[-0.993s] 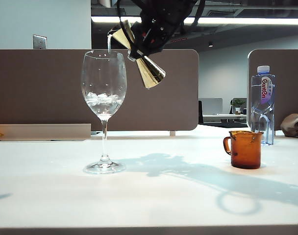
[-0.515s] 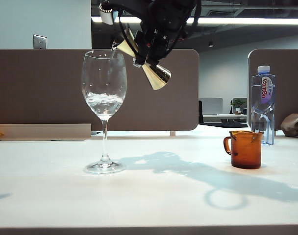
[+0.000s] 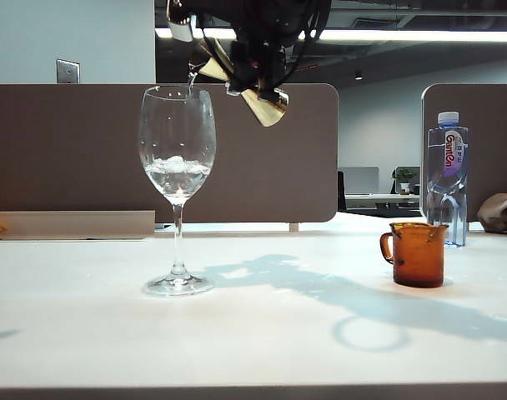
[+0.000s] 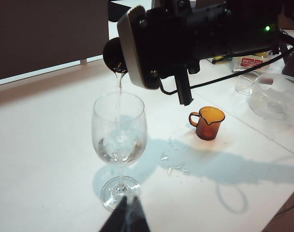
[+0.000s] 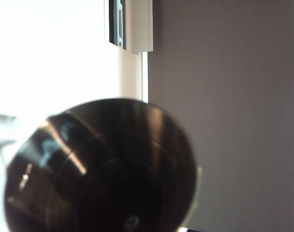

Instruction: Pick up the small amber measuring cup and pour the water in it into the jigger, then pick up the jigger and pour the water in it into the wine glass.

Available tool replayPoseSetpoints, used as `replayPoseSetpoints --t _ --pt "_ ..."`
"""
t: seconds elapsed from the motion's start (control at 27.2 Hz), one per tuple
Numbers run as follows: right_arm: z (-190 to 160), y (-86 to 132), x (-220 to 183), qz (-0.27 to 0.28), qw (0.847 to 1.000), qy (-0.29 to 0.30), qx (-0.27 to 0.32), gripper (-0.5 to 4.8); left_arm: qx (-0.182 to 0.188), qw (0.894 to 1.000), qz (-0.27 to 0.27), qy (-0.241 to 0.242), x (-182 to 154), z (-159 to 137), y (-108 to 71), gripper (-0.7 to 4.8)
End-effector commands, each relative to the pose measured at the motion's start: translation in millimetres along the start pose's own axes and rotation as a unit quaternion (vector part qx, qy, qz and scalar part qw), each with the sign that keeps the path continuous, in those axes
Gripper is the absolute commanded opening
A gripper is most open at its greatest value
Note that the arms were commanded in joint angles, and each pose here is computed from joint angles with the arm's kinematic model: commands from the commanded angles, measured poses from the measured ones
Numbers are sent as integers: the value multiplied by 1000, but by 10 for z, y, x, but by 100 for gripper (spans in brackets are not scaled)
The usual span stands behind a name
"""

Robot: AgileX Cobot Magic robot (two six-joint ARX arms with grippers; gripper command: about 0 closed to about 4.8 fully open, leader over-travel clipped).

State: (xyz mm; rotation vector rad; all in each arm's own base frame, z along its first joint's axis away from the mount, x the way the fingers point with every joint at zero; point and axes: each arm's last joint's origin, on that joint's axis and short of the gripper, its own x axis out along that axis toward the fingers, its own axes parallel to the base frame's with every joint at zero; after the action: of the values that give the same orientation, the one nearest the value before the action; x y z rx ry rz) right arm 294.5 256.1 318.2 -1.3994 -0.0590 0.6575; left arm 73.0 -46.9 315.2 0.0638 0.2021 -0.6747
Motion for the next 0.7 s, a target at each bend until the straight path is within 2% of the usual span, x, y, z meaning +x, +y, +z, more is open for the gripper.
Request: replayPoseSetpoints --t 0.04,0.29,0.7 --pt "15 -61 -29 -17 999 0 -38 -4 2 1000 -1 -7 -3 19 -1 -1" --pt "52 -72 -39 -26 996 -9 -83 -5 2 1000 -1 -7 -3 19 -1 -2" --pt "131 -153 -64 -76 981 -20 -175 -5 2 1000 -1 -7 -3 19 -1 -2"
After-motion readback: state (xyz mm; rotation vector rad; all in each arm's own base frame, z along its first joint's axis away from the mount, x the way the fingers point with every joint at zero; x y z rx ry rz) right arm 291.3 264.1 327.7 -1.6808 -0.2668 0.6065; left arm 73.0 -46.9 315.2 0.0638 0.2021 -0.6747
